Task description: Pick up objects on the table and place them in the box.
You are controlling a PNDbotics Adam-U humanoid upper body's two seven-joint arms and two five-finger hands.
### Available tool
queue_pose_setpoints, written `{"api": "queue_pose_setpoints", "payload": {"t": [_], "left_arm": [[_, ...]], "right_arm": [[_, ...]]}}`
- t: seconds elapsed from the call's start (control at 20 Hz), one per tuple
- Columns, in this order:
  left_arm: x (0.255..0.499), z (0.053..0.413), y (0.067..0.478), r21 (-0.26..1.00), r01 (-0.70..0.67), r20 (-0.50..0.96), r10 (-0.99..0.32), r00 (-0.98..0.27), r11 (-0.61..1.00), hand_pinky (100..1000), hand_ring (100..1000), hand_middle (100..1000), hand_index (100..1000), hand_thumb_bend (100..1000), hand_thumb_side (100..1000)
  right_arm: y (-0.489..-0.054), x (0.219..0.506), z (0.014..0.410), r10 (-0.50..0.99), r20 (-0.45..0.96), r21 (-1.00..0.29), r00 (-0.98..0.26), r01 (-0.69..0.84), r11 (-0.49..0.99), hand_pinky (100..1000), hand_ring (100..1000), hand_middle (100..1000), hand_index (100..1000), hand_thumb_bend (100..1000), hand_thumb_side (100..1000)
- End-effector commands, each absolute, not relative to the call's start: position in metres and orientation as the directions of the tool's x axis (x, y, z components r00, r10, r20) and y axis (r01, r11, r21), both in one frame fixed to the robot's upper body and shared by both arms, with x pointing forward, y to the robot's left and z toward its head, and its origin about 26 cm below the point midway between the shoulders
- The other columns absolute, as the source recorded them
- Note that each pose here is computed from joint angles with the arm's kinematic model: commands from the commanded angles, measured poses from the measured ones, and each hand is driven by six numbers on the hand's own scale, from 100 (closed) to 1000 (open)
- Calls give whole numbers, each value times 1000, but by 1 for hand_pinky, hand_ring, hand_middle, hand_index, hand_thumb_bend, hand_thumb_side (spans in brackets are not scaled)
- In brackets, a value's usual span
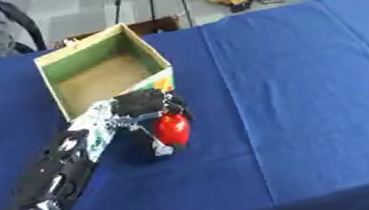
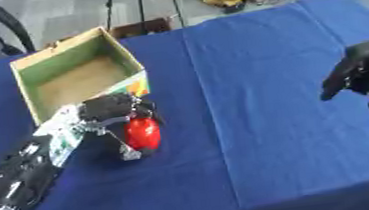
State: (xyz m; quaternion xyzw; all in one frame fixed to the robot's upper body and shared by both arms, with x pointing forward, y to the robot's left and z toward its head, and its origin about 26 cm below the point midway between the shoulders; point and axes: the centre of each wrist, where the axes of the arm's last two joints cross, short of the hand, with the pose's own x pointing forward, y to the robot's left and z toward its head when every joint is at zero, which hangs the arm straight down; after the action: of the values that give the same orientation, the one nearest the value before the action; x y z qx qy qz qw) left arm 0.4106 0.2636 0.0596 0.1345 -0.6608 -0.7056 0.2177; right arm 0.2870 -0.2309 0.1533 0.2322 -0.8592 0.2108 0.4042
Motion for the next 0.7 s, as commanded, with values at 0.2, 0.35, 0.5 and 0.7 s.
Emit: {"api": "queue_pose_setpoints", "payload": {"t": [0.2,0.35,0.5,0.7], "left_arm": [[416,78,285,991,129,129,-555,-822,38,100,267,534,758,100,264],[418,93,296,992,102,124,-586,-800,71,100,265,534,758,100,270],[421,106,305,991,73,125,-613,-780,109,100,268,535,757,100,277],[423,123,316,987,30,126,-640,-758,159,100,270,534,756,100,279]], "right_arm": [[-232,285,161,-225,771,-200,-596,-562,802,516,576,563,731,100,553],[-233,286,162,-230,764,-201,-602,-562,802,516,576,564,731,100,550],[-233,286,163,-237,759,-203,-607,-565,799,516,576,564,731,100,548],[-232,286,162,-242,758,-203,-605,-572,795,516,577,564,732,100,548]]}}
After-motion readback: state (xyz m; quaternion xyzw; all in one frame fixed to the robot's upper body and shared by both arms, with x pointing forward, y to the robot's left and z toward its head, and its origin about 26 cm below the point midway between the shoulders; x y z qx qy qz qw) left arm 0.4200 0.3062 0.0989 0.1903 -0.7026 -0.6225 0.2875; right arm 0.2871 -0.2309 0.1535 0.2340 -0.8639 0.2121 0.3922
